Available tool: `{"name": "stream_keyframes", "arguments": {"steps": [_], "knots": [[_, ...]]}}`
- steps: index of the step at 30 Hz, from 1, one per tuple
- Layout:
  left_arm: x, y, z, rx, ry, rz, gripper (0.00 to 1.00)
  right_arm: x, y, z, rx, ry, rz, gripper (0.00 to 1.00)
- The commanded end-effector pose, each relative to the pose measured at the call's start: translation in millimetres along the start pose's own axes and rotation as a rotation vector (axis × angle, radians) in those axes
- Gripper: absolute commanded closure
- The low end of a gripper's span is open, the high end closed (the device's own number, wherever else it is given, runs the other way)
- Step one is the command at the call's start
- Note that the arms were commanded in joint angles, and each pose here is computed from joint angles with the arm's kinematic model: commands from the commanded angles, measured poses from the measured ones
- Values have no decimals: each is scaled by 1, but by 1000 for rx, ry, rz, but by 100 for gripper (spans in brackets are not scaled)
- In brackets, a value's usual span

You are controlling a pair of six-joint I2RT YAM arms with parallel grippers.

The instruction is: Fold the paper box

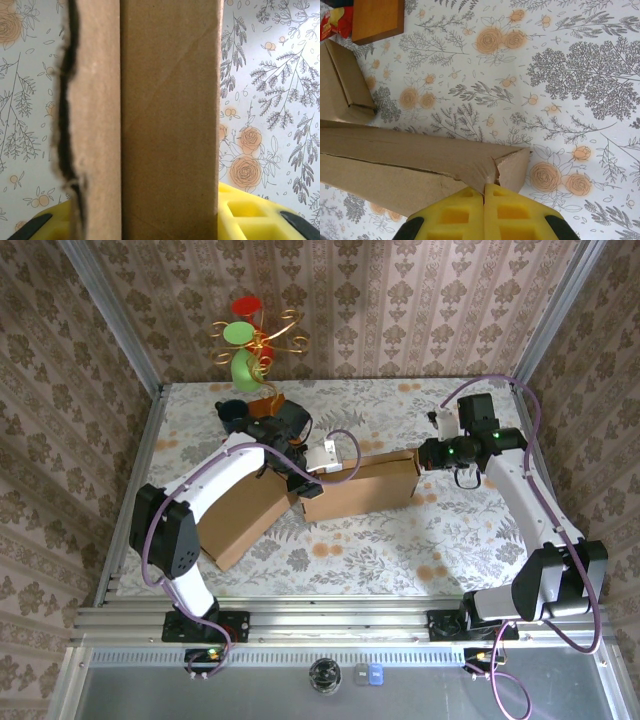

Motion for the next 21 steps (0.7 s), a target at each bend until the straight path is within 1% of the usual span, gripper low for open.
{"name": "stream_keyframes", "arguments": {"steps": [1,10,17,21], "knots": [[-3,7,7,42,82,-27,66,9,2,4,-98,54,22,100],[-4,9,7,44,89,-41,68,12,9,5,-243,83,-16,100],[-4,10,6,47,86,-46,69,19,10,5,-297,41,25,100],[-4,11,5,53,83,-47,69,21,9,7,-350,48,57,100]]}}
Point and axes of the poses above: each hand's point on the last joint's axis, 136 mm out from that joint toward the fingers, its own x axis back along the fingers, its own y axis along the line the jaws close on, z = x × y, the point moved 9 cm from there along x, back along the fingers, and after that the axes turned 6 degrees about x, right-handed, at the moved point
